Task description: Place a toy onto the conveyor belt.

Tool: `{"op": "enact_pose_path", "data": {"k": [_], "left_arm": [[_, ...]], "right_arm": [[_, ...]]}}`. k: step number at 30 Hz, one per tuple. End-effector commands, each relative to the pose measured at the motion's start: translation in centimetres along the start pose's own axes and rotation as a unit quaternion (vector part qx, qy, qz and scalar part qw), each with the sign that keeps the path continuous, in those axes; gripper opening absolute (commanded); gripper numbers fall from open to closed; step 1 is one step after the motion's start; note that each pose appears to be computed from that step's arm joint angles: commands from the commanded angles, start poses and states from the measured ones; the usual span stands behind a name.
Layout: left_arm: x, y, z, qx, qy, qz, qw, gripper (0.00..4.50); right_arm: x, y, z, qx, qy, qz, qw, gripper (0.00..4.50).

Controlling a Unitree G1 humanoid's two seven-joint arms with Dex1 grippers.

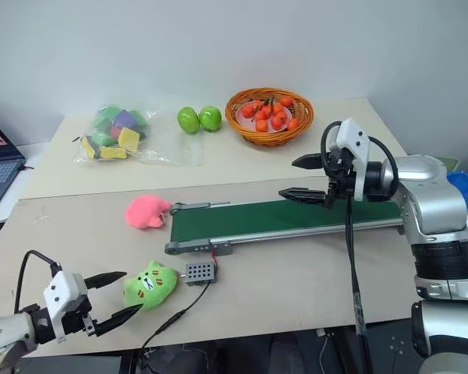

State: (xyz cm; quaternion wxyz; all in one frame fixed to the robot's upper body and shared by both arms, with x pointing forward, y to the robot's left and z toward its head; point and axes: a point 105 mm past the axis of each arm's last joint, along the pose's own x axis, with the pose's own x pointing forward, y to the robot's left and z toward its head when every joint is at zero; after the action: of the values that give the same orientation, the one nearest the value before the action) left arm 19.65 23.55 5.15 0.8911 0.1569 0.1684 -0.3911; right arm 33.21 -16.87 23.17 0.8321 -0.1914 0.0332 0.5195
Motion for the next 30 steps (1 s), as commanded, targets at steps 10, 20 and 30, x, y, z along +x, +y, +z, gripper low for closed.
{"op": "enact_pose_path", "data": {"k": [10, 20, 30], "left_arm": [[1.1, 0.2, -4.5, 0.026, 0.051, -0.026, 0.998, 2.27], [0.2, 2.6, -3.6, 0.029, 0.026, 0.032, 0.999, 0.05], [-7.3, 11.4, -1.6, 0.096, 0.032, 0.244, 0.964, 0.05]], "right_arm": [[-2.2, 0.1, 1.6, -0.025, -0.001, -0.039, 0.999, 4.5], [-2.0, 0.1, 1.3, -0.022, 0.002, -0.04, 0.999, 4.5], [-1.2, -0.1, 1.1, -0.019, -0.008, -0.031, 0.999, 4.5]]}}
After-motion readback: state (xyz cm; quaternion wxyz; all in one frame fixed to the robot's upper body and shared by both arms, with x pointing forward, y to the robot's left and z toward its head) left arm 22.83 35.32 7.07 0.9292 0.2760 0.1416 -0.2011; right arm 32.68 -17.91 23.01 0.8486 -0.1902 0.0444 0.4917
